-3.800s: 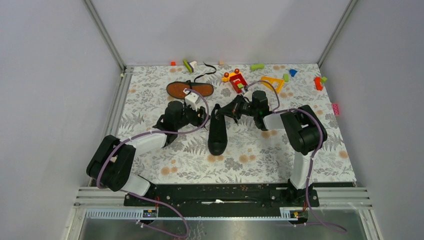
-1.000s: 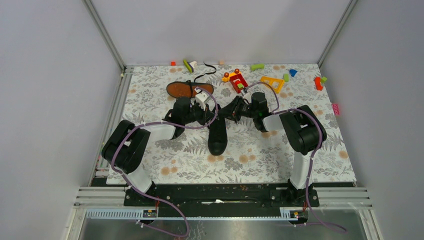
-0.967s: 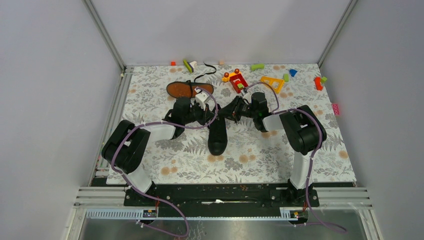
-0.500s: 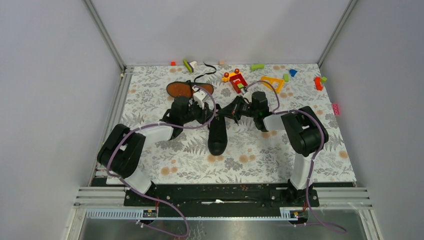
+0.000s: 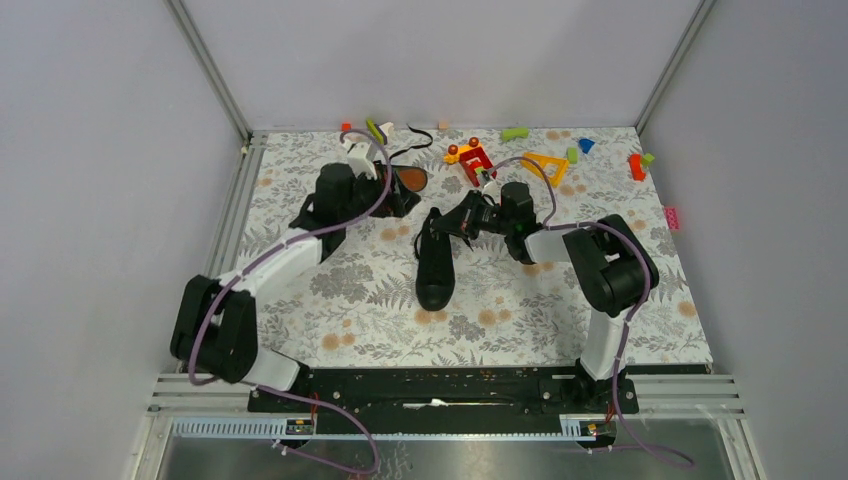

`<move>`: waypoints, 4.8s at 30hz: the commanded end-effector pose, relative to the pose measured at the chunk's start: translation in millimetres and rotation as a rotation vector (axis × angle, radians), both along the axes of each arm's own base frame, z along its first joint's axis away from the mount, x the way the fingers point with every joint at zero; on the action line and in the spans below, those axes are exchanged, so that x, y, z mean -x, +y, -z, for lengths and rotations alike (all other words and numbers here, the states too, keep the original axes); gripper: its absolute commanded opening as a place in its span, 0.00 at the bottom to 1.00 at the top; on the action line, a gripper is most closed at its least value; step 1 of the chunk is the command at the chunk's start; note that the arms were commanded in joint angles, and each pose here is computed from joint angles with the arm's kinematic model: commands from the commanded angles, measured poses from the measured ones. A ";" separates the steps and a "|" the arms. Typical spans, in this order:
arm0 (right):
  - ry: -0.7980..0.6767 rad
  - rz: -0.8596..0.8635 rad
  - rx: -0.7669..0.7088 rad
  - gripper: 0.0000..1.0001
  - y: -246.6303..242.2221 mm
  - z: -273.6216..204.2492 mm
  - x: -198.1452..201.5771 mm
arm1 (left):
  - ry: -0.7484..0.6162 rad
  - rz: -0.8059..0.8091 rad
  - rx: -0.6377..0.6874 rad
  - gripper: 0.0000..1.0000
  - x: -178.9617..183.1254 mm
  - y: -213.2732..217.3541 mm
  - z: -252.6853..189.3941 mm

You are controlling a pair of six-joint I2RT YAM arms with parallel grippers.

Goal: Tie the shoes

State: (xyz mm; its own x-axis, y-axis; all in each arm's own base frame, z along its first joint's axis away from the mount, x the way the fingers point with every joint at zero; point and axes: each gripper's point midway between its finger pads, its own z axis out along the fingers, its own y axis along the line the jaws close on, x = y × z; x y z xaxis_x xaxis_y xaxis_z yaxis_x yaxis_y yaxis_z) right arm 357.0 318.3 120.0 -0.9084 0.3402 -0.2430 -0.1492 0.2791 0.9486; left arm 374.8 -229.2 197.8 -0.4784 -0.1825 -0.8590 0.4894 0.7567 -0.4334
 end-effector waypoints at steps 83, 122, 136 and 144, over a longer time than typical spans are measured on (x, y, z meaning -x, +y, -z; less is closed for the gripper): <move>-0.160 0.015 0.005 0.06 4.5 -31.1 2.1 | 0.644 0.033 0.275 0.00 -10.5 -40.0 36.8; -0.068 0.066 0.026 0.19 -2.3 -10.8 -9.4 | 0.624 -0.028 0.290 0.00 -12.7 -39.4 33.8; -0.032 0.085 0.033 0.19 -5.2 -1.3 -15.4 | 0.592 -0.063 0.266 0.00 -12.6 -31.7 21.9; -0.032 0.085 0.025 0.19 -5.3 -2.4 -15.4 | 0.638 -0.069 0.227 0.00 18.7 -36.0 33.1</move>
State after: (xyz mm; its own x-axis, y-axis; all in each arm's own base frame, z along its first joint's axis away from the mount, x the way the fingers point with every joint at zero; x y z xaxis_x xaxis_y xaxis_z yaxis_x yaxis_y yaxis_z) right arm 362.5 313.7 112.7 -0.8841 0.3893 -0.2583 -0.1278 0.3303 0.9352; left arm 369.3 -260.7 152.4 -0.8706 -0.3819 -0.3102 0.0034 0.6258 -0.7800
